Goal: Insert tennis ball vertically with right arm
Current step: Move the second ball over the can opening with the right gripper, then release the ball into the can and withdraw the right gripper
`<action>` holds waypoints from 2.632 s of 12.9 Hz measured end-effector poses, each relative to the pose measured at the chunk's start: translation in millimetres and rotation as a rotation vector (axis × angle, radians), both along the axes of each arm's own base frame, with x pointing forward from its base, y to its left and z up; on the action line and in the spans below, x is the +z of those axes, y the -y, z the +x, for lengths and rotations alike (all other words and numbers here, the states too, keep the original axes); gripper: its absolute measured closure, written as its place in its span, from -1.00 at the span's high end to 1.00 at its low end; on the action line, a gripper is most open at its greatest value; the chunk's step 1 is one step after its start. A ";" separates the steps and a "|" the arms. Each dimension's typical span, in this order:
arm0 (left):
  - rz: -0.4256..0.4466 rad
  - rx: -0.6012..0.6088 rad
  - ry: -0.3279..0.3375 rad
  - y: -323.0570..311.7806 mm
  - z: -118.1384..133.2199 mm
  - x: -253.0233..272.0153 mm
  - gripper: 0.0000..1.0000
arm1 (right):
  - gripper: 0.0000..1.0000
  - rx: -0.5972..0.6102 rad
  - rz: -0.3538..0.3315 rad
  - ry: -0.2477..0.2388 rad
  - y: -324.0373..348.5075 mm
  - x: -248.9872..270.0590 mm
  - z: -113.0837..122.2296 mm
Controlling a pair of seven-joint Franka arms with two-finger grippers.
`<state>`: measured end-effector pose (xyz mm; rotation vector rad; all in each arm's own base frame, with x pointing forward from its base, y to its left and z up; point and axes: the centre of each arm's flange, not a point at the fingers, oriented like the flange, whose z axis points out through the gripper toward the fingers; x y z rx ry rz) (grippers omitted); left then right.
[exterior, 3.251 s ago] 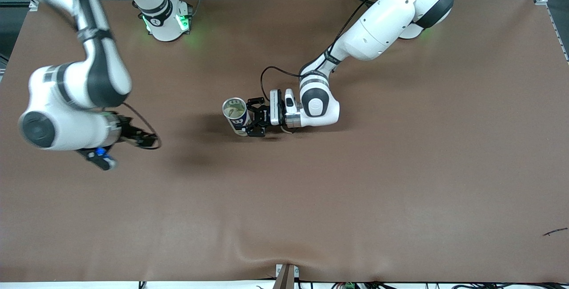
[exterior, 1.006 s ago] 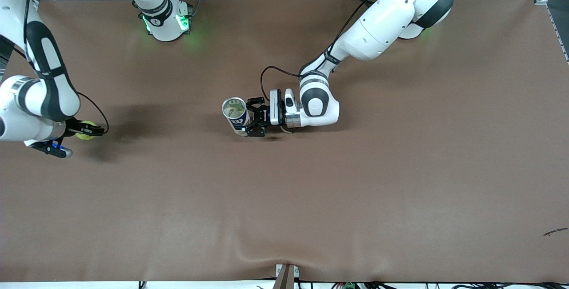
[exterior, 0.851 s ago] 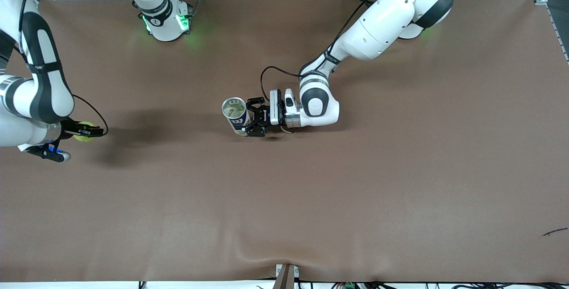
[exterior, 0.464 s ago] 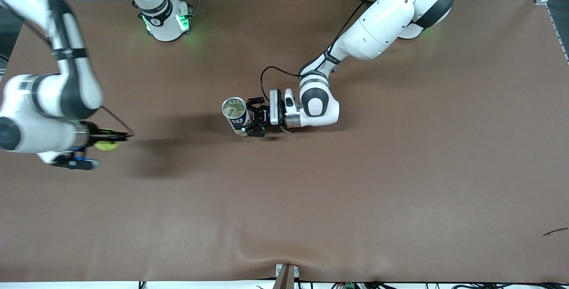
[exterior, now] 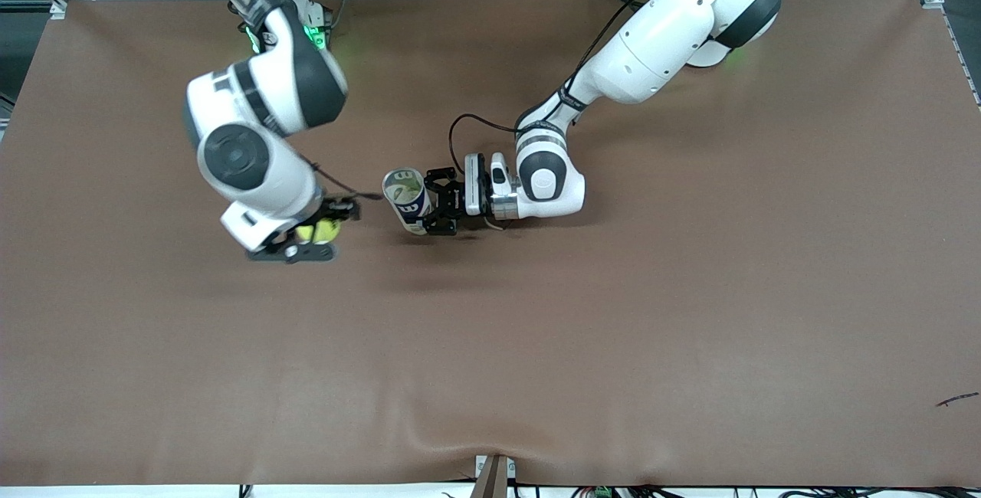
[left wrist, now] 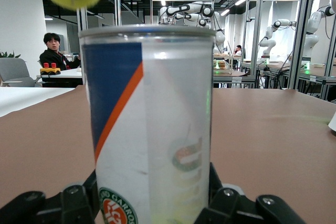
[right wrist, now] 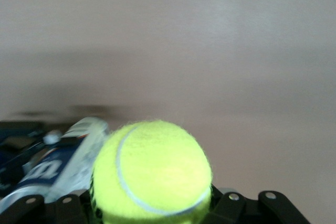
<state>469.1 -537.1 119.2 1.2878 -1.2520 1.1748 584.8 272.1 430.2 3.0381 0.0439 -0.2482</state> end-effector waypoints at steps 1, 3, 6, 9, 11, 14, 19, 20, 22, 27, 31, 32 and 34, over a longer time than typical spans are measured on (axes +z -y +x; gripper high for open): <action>0.000 0.000 0.000 0.0 0.0 0.0 0.51 | 0.12 -0.005 -0.004 0.001 -13.3 7.9 -5.6; 0.000 0.000 0.000 0.0 0.0 0.0 0.51 | 0.12 -0.032 -0.017 -0.021 -42.6 9.7 -23.7; 0.000 0.000 0.000 0.2 -0.1 0.0 0.51 | 0.12 -0.078 -0.018 -0.097 -85.1 -16.2 -49.3; 0.000 0.000 0.000 0.1 -0.1 0.0 0.51 | 0.12 -0.089 -0.048 -0.158 -97.0 -47.2 -56.5; 0.000 -0.001 0.000 0.1 -0.1 -0.1 0.51 | 0.12 -0.109 -0.059 -0.175 -98.4 -57.9 -56.9; 0.000 -0.001 0.000 0.3 -0.3 -0.1 0.52 | 0.13 -0.128 -0.064 -0.189 -104.5 -63.4 -61.4; 0.004 -0.002 -0.002 -0.9 -1.5 -2.2 0.52 | 1.00 -0.140 -0.090 -0.211 -104.0 -66.7 -65.5; 0.004 -0.002 -0.002 -0.8 -1.7 -2.2 0.52 | 1.00 -0.140 -0.091 -0.213 -103.9 -66.9 -65.8; 0.004 -0.003 -0.002 -0.4 -2.1 -2.3 0.52 | 1.00 -0.141 -0.093 -0.214 -103.5 -66.8 -65.8; 0.004 -0.004 -0.002 -0.3 -2.2 -2.3 0.52 | 1.00 -0.150 -0.069 -0.230 -106.3 -55.1 -66.7; 0.005 -0.004 -0.001 -0.1 -2.3 -2.3 0.52 | 1.00 -0.149 -0.044 -0.233 -106.2 -20.4 -71.2; 0.005 -0.004 -0.001 -0.1 -2.3 -2.3 0.52 | 1.00 -0.151 -0.042 -0.233 -104.0 -9.1 -71.1; 0.006 -0.003 -0.002 -0.1 -2.1 -2.2 0.55 | 1.00 -0.175 -0.037 -0.221 -89.7 13.6 -60.4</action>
